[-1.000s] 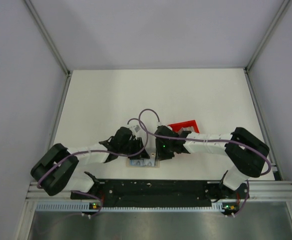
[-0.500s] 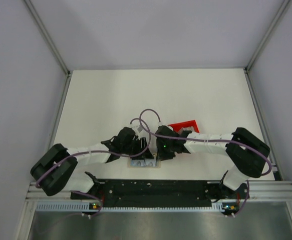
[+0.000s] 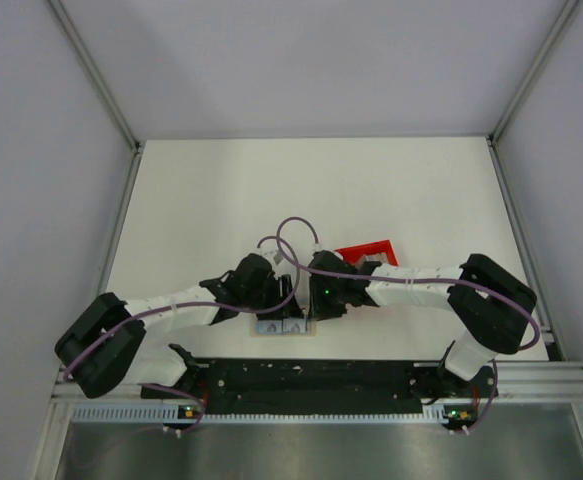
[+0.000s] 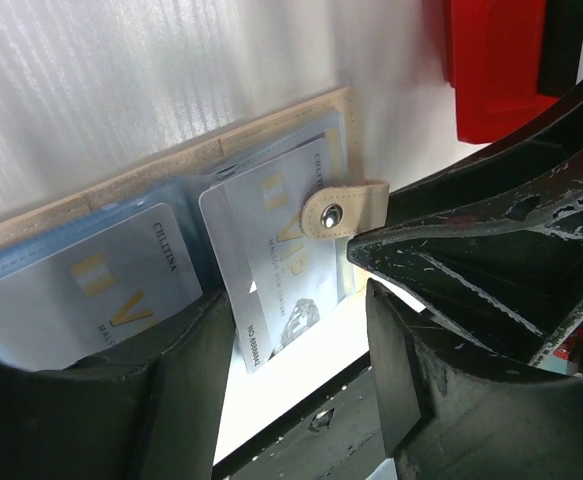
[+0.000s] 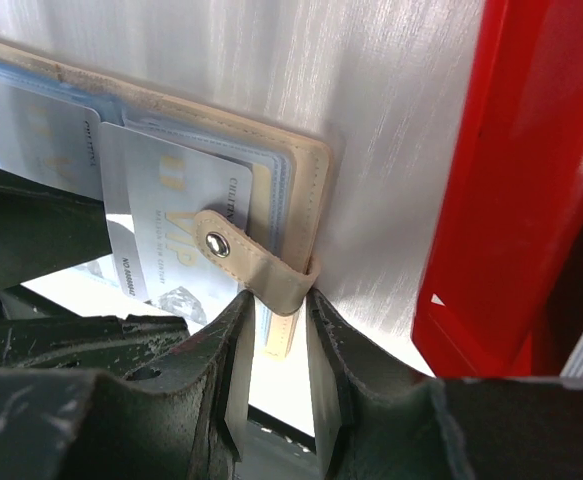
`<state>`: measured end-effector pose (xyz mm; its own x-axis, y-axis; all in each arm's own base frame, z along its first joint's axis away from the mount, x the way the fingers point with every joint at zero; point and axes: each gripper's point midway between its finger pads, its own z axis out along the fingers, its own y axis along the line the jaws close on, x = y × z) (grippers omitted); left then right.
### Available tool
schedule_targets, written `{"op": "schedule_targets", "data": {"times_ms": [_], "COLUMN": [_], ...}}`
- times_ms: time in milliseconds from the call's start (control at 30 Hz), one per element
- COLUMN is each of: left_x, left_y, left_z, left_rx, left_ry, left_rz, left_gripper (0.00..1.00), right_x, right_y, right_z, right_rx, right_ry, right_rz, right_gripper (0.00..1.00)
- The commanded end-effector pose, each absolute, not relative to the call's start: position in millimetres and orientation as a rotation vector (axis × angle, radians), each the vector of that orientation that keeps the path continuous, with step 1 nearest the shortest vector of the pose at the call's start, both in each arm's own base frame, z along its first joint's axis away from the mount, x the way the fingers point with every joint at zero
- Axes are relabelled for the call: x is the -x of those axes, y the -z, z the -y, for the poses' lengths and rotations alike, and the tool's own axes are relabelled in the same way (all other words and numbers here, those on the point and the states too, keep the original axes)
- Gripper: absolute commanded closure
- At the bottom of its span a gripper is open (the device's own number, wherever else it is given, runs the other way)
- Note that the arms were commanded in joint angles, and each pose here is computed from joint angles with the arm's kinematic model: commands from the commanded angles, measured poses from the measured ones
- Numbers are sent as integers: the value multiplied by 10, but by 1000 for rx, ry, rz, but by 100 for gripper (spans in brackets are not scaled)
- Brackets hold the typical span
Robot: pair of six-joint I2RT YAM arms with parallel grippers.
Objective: Put the credit cards into the card holder
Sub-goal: Insert the credit card into the card holder.
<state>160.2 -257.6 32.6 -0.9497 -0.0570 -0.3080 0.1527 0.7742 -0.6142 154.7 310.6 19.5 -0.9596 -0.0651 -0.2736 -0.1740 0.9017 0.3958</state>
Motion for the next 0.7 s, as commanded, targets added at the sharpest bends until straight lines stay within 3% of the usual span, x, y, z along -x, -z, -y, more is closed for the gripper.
{"op": "schedule_targets", "data": {"times_ms": [0, 100, 467, 667], "left_x": [-1597, -1627, -1681, -1701], "left_y": [-266, -351, -378, -371], "left_z": [2366, 2390, 2299, 2277], "left_rx": [-98, -125, -127, -96], "left_ry": [782, 793, 689, 668], "left_rz": [-2706, -2682, -2700, -2696], "left_gripper": [39, 34, 31, 31], "right_x": [-1526, -1528, -1546, -1569], "right_y": [-59, -66, -208, -600], "right_z": [-3077, -3082, -3165, -3383], "right_rx": [175, 175, 190, 229], "right_ry": [-578, -581, -660, -847], "right_rz": [-2831, -2829, -2787, -2645], "right_gripper": [72, 72, 73, 80]}}
